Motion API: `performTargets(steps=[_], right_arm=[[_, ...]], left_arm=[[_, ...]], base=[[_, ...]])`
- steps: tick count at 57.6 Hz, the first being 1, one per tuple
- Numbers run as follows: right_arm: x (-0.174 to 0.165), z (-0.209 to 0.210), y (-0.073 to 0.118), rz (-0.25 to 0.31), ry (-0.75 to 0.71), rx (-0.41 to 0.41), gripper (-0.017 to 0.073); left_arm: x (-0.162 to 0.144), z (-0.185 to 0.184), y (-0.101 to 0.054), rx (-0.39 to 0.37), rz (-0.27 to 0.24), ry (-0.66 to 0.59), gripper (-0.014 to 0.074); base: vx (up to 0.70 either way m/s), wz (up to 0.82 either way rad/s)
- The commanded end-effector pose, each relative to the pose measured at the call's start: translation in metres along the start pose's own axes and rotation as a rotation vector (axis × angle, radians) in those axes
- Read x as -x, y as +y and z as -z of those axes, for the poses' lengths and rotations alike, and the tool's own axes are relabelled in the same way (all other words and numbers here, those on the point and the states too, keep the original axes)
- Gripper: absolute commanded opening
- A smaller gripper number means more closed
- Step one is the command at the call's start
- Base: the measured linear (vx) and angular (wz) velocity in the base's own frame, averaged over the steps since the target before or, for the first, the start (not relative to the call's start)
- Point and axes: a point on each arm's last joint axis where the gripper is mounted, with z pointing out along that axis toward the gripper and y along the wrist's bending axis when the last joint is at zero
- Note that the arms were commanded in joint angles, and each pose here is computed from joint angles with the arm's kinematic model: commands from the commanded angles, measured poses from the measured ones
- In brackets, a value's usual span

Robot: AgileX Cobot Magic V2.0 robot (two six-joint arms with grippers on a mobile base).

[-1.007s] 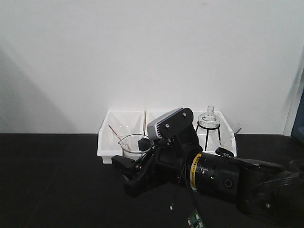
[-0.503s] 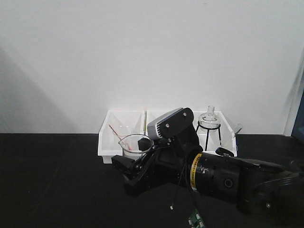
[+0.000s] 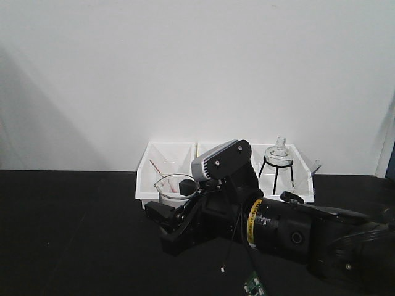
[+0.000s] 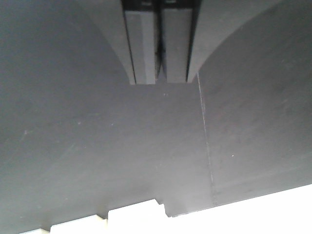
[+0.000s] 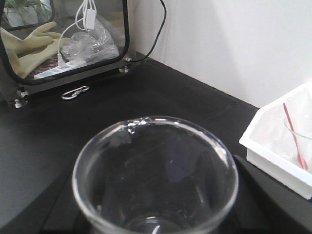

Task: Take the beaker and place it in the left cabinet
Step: 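Lift the beaker with the right gripper and pull it toward the robot, then drive the base to the open cabinet holding the beaker in the right gripper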

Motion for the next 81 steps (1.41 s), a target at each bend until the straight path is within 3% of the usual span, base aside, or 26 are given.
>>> performTargets(steps=[1,54,81], right_arm=[[0.0271,0.0122,0.0046,0.003,-0.1,0.025,0.0232],[0.0271,0.0122,0.0046,0.003,-0.1,0.025,0.0232],[0.0271,0.0122,0.0046,0.003,-0.1,0.025,0.0232]], left_arm=[[0.0135,0.0033,0.0013,0.009,0.004,-0.109,-0.0006],[0.0135,0.0033,0.0013,0.009,0.004,-0.109,-0.0006],[0.0135,0.0033,0.0013,0.009,0.004,-0.109,-0.0006]], base=[[-0.07,0.03],[-0.19,0.04],[-0.24,0.34]])
